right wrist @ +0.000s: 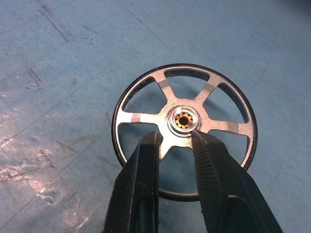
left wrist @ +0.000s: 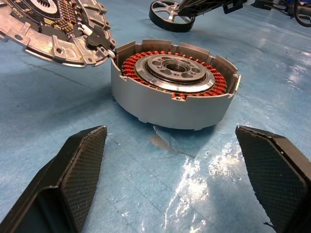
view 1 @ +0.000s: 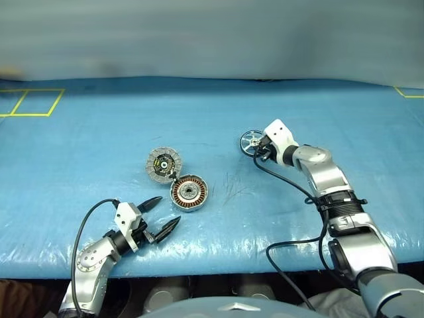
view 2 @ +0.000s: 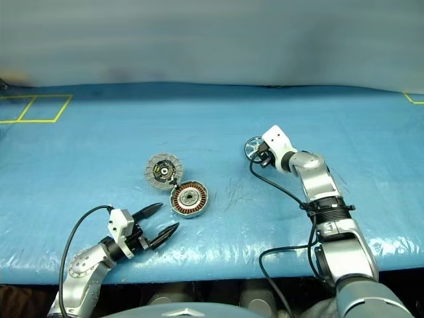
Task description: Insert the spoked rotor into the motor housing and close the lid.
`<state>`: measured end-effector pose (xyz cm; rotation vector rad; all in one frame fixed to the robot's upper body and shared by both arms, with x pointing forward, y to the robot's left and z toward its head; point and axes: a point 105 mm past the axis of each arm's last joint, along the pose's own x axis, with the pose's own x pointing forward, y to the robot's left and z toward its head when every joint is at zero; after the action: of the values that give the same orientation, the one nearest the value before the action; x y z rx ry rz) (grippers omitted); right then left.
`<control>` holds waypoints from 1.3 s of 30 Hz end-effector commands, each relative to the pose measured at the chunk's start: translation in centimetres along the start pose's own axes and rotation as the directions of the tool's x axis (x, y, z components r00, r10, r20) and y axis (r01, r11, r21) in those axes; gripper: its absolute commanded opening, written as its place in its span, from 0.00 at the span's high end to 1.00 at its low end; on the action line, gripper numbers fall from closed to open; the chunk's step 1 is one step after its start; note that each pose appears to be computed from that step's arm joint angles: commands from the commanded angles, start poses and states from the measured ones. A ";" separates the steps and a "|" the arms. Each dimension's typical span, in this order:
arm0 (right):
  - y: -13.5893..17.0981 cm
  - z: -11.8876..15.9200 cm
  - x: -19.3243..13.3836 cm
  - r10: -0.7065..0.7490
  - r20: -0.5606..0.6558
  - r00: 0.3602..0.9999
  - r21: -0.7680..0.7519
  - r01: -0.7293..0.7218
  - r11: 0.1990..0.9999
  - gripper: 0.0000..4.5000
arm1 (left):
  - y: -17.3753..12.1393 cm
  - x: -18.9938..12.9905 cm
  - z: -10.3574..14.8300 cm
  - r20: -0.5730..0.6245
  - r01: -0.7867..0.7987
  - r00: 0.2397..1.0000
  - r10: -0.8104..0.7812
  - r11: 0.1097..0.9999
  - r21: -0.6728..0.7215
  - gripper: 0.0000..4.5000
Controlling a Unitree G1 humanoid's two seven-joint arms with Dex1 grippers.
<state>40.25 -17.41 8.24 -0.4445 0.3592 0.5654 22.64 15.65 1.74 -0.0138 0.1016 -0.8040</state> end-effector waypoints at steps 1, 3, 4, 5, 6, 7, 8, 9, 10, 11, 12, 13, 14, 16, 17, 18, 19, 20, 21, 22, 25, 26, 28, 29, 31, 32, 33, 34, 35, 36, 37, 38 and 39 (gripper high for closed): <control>0.3 0.0 -0.1 -0.001 0.004 1.000 0.007 0.001 1.000 0.76 | -0.1 0.2 0.3 0.003 0.010 1.000 -0.010 1.000 0.020 0.00; 0.1 0.0 -0.1 -0.016 0.008 1.000 0.021 0.015 1.000 0.76 | -0.1 0.2 0.3 0.003 0.009 1.000 -0.009 1.000 0.021 0.00; -0.1 0.0 -0.1 -0.026 0.006 1.000 0.024 0.026 0.999 0.76 | -0.1 0.2 0.3 0.003 0.009 1.000 -0.009 1.000 0.022 0.00; -0.3 -0.1 -0.1 -0.036 0.003 0.999 0.025 0.036 0.999 0.76 | -0.1 0.2 0.3 0.003 0.009 1.000 -0.009 1.000 0.022 0.00; -0.4 -0.1 -0.1 -0.038 0.001 0.999 0.024 0.038 0.999 0.76 | 0.0 0.2 0.3 0.002 0.009 1.000 -0.009 1.000 0.023 0.00; -0.4 -0.1 -0.1 -0.038 0.001 0.999 0.023 0.038 0.999 0.76 | 0.0 0.2 0.3 0.002 0.008 1.000 -0.008 1.000 0.024 0.00; -0.5 -0.1 -0.2 -0.038 0.003 0.999 0.024 0.038 0.999 0.76 | 0.0 0.2 0.3 0.003 0.008 1.000 -0.008 1.000 0.024 0.00; -0.8 0.2 -0.3 -0.050 0.017 0.999 0.039 0.050 0.998 0.76 | 0.0 0.2 0.3 0.003 0.007 1.000 -0.007 1.000 0.025 0.00; -1.1 0.4 -0.3 -0.062 0.030 0.998 0.052 0.060 0.997 0.76 | 0.0 0.2 0.3 0.002 0.006 1.000 -0.006 1.000 0.025 0.00; -1.4 0.9 -0.5 -0.067 0.054 0.996 0.078 0.063 0.995 0.76 | 0.0 0.2 0.3 0.002 0.006 1.000 -0.006 1.000 0.025 0.00; -1.7 1.3 -0.6 -0.075 0.069 0.995 0.093 0.068 0.993 0.76 | 0.0 0.2 0.3 0.002 0.005 1.000 -0.005 1.000 0.025 0.00; -1.8 1.5 -0.7 -0.078 0.078 0.994 0.101 0.070 0.992 0.76 | 0.0 0.2 0.3 0.002 0.005 1.000 -0.005 1.000 0.025 0.00; -1.9 1.7 -0.8 -0.081 0.086 0.993 0.110 0.072 0.991 0.76 | 0.0 0.3 0.3 0.002 0.005 1.000 -0.005 1.000 0.025 0.00; -2.2 2.2 -1.1 -0.083 0.108 0.991 0.136 0.068 0.988 0.76 | 0.0 0.3 0.3 0.003 0.004 1.000 -0.004 1.000 0.025 0.00; -2.4 2.3 -1.2 -0.084 0.113 0.990 0.143 0.068 0.987 0.76 | 0.0 0.3 0.3 0.003 0.004 1.000 -0.004 1.000 0.025 0.00; -2.4 2.4 -1.2 -0.085 0.114 0.990 0.147 0.067 0.987 0.76 | 0.0 0.3 0.2 0.003 0.004 1.000 -0.004 1.000 0.024 0.00; -2.5 2.4 -1.3 -0.086 0.110 0.990 0.144 0.070 0.987 0.76 | 0.0 0.3 0.2 0.003 0.004 1.000 -0.004 1.000 0.024 0.00; -2.5 2.3 -1.3 -0.087 0.105 0.991 0.142 0.072 0.987 0.76 | 0.0 0.3 0.2 0.003 0.003 1.000 -0.003 1.000 0.024 0.00; -2.4 2.2 -1.3 -0.085 0.097 0.992 0.140 0.071 0.988 0.76 | 0.0 0.3 0.2 0.003 0.002 1.000 -0.003 1.000 0.025 0.00; -2.4 2.1 -1.3 -0.082 0.092 0.992 0.139 0.069 0.988 0.76 | 0.0 0.3 0.2 0.003 0.002 1.000 -0.002 1.000 0.025 0.00; -1.5 1.6 -0.9 -0.051 0.074 0.996 0.137 0.040 0.990 0.76 | 0.0 0.3 0.2 0.003 0.000 1.000 0.000 1.000 0.025 0.00; -1.2 1.5 -0.8 -0.042 0.072 0.997 0.138 0.031 0.990 0.76 | 0.0 0.3 0.2 0.003 -0.001 1.000 0.001 1.000 0.025 0.00; -0.9 1.4 -0.8 -0.037 0.070 0.997 0.141 0.027 0.990 0.76 | 0.0 0.2 0.2 0.003 -0.003 1.000 0.003 1.000 0.026 0.00; -0.6 1.3 -0.8 -0.037 0.069 0.997 0.142 0.027 0.990 0.76 | 0.0 0.2 0.2 0.003 -0.005 1.000 0.005 1.000 0.026 0.00; -0.2 1.1 -0.9 -0.036 0.069 0.997 0.144 0.026 0.989 0.76 | 0.0 0.1 0.1 0.002 -0.008 1.000 0.008 1.000 0.027 0.00; 0.0 1.0 -1.1 -0.036 0.068 0.997 0.147 0.026 0.989 0.76 | 0.0 0.1 0.1 0.001 -0.010 1.000 0.010 1.000 0.027 0.00; 0.1 0.8 -1.1 -0.038 0.066 0.997 0.153 0.028 0.988 0.76 | 0.0 0.0 0.1 0.000 -0.010 1.000 0.010 1.000 0.026 0.00; 0.1 0.6 -1.2 -0.041 0.062 0.997 0.161 0.031 0.987 0.76 | 0.0 0.0 0.1 -0.001 -0.010 1.000 0.010 1.000 0.026 0.00; 0.2 0.4 -1.2 -0.044 0.057 0.997 0.168 0.033 0.985 0.76 | 0.0 0.0 0.1 -0.002 -0.009 1.000 0.009 1.000 0.026 0.00; 0.2 0.2 -1.3 -0.047 0.051 0.998 0.174 0.037 0.984 0.76 | 0.0 0.0 0.1 -0.002 -0.008 1.000 0.008 1.000 0.026 0.00; 0.3 0.0 -1.3 -0.048 0.046 0.998 0.178 0.039 0.983 0.76 | 0.0 0.0 0.1 -0.002 -0.007 1.000 0.007 1.000 0.027 0.00; 0.3 -0.2 -1.3 -0.049 0.041 0.998 0.184 0.041 0.982 0.76 | 0.0 0.0 0.1 -0.001 -0.006 1.000 0.006 1.000 0.028 0.00; 0.3 -0.4 -1.3 -0.051 0.035 0.998 0.189 0.043 0.981 0.76 | 0.0 0.1 0.1 -0.001 -0.005 1.000 0.005 1.000 0.029 0.00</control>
<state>38.88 -17.70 7.74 -0.2672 0.3820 0.5043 22.73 15.45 1.74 0.0063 0.0956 -0.8051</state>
